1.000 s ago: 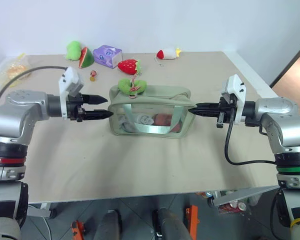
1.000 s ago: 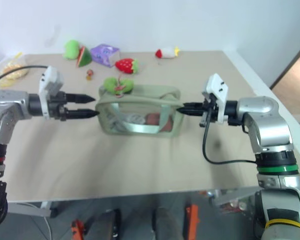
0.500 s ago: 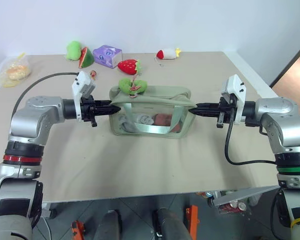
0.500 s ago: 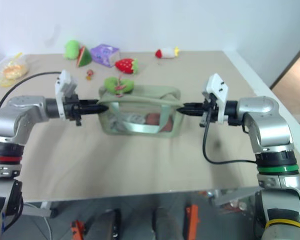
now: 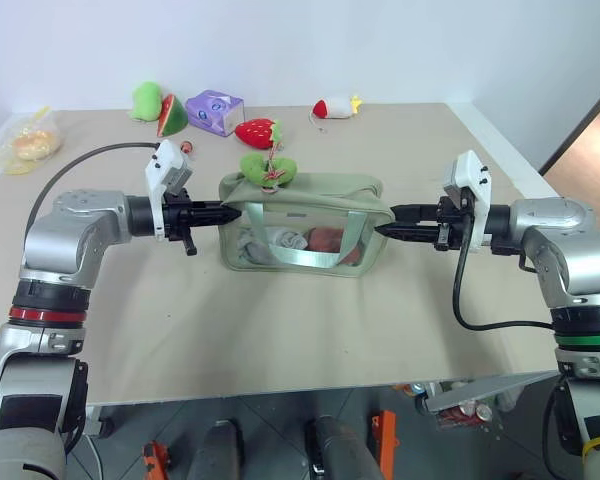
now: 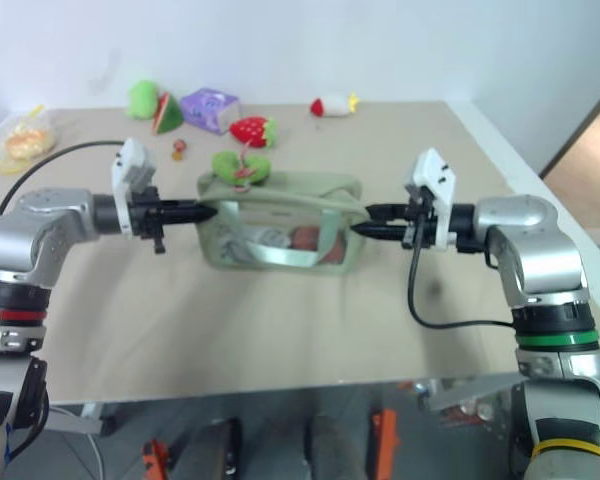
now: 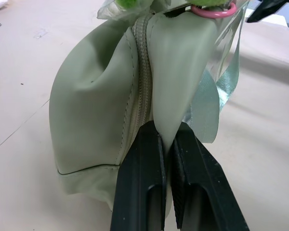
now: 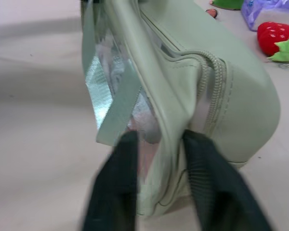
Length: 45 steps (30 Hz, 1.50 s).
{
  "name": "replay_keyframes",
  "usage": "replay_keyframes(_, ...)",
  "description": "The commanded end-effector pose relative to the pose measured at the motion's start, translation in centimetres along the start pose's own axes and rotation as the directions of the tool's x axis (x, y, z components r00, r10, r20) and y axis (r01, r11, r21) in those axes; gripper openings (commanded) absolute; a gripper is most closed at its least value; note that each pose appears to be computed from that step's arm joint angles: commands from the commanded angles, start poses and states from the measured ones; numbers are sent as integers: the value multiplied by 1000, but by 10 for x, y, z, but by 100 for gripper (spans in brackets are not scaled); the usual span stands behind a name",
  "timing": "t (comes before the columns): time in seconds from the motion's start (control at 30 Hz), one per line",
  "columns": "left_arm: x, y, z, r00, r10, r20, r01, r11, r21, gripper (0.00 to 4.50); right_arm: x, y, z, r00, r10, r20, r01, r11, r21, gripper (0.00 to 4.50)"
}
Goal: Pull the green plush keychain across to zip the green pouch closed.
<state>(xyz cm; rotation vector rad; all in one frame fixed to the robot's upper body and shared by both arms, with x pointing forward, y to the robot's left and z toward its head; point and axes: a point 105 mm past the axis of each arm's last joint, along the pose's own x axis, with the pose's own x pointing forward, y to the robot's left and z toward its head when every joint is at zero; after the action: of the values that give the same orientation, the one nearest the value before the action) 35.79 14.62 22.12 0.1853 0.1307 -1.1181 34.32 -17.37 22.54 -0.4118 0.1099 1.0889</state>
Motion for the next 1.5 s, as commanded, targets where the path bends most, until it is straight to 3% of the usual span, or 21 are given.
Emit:
replay_keyframes(0.03, 0, -5, 10, 1000, -6, 11, 6, 999, 54, 0, -18, -16, 17, 996, -87, 20, 88, 995, -53, 295)
replay_keyframes(0.23, -1, -6, 11, 1000, -3, 11, 3, 998, 56, 0, -46, -49, 42, 965, -258, 55, 263, 954, -145, 295)
replay_keyframes(0.37, -2, -7, 10, 1000, -3, 9, 2, 998, 56, 0, -47, -66, 81, 931, -318, 180, 353, 911, -215, 295)
replay_keyframes(0.5, -2, -7, 10, 1000, -3, 10, 2, 998, 55, 0, -13, -52, 101, 955, -207, 213, 269, 908, -321, 295)
replay_keyframes(0.77, -2, -9, 11, 1000, 1, 17, -2, 998, 58, 0, 53, -24, 104, 995, -56, 88, 96, 812, -575, 295)
replay_keyframes(1.5, -2, -9, 10, 1000, 16, 27, -17, 999, 46, 0, 107, 15, 119, 986, 166, 19, -97, 660, -745, 295)
